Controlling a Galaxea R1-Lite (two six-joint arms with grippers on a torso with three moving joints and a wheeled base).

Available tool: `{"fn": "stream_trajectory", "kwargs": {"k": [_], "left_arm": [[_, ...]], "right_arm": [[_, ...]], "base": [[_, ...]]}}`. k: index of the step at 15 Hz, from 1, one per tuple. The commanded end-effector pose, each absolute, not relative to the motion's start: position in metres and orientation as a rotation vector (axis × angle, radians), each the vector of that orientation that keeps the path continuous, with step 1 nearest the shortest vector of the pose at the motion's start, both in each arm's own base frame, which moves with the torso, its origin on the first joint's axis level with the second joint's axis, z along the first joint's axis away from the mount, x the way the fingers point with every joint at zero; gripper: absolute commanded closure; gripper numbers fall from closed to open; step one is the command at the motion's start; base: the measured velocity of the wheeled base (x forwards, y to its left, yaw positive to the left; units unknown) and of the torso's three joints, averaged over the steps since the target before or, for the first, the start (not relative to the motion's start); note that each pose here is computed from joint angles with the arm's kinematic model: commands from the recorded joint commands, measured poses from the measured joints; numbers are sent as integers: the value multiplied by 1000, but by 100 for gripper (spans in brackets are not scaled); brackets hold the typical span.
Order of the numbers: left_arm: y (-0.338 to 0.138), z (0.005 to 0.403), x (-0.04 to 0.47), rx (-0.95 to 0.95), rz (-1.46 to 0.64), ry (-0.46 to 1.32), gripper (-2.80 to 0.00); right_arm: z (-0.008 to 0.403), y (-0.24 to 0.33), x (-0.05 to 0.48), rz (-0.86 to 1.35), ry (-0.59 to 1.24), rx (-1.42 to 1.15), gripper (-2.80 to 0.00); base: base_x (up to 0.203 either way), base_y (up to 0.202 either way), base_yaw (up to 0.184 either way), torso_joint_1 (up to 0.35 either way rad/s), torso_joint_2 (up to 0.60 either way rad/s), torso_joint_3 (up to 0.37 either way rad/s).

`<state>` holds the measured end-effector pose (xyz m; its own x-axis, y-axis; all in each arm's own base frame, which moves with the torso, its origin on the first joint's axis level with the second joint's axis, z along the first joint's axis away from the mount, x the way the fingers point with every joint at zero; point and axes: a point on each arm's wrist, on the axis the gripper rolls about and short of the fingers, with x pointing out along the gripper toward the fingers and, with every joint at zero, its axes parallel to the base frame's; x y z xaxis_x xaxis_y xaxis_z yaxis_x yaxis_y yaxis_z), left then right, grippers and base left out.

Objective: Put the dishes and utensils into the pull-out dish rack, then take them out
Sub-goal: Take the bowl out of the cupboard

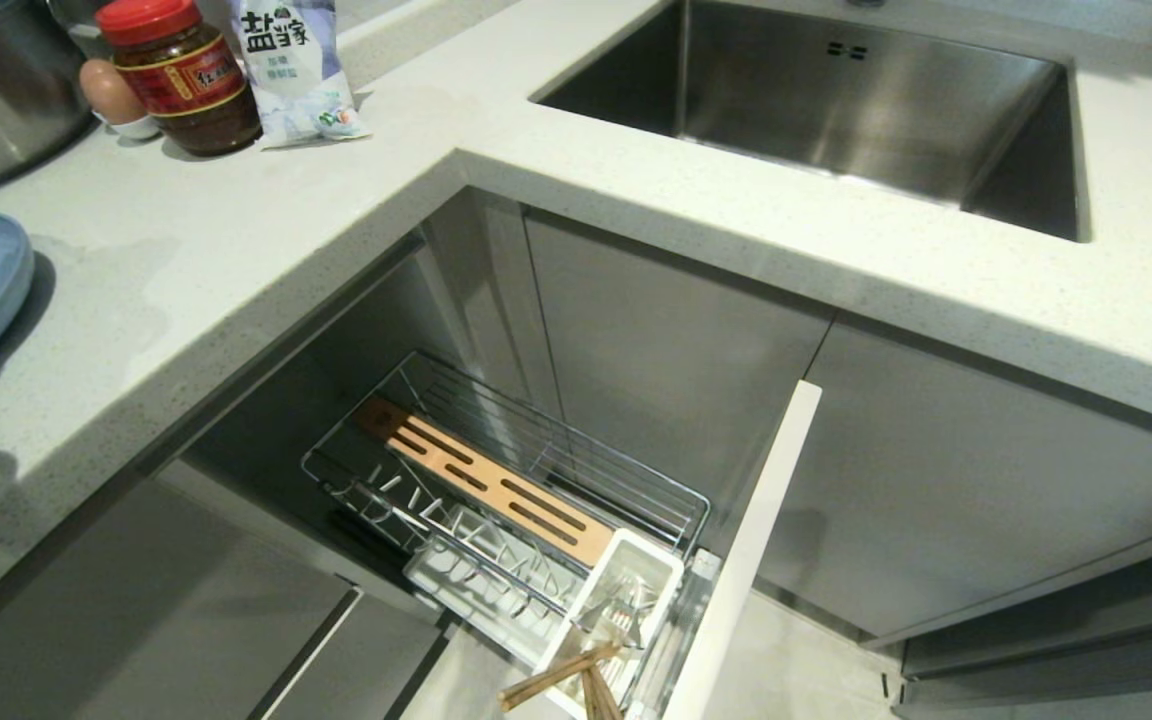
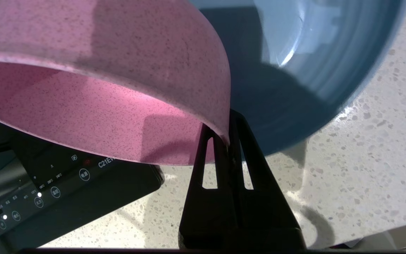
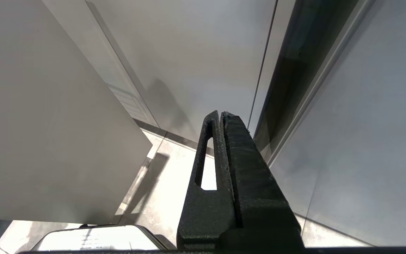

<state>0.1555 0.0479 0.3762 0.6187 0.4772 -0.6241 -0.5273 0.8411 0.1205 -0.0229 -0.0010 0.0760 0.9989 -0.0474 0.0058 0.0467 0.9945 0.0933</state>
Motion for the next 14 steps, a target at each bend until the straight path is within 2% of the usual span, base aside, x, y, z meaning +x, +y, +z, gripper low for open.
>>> {"fn": "stream_trajectory", "kwargs": {"k": [1,8,9,14], "left_arm": [[50,373,162,-75,584,719,0],[50,373,161,-75,588,720,0],[50,373,161,-74,588,720,-280],[50,373,160,-73,589,720,-280]], "right_arm": [[76,-1,-23,-47,-13,94,0],[76,-1,-23,-47,-13,94,0],[76,-1,-23,-46,-13,94,0],[76,-1,-23,-47,-13,94,0]], "base": [[0,0,0,0,0,0],[0,0,0,0,0,0],[0,0,0,0,0,0],[0,0,0,0,0,0]]}}
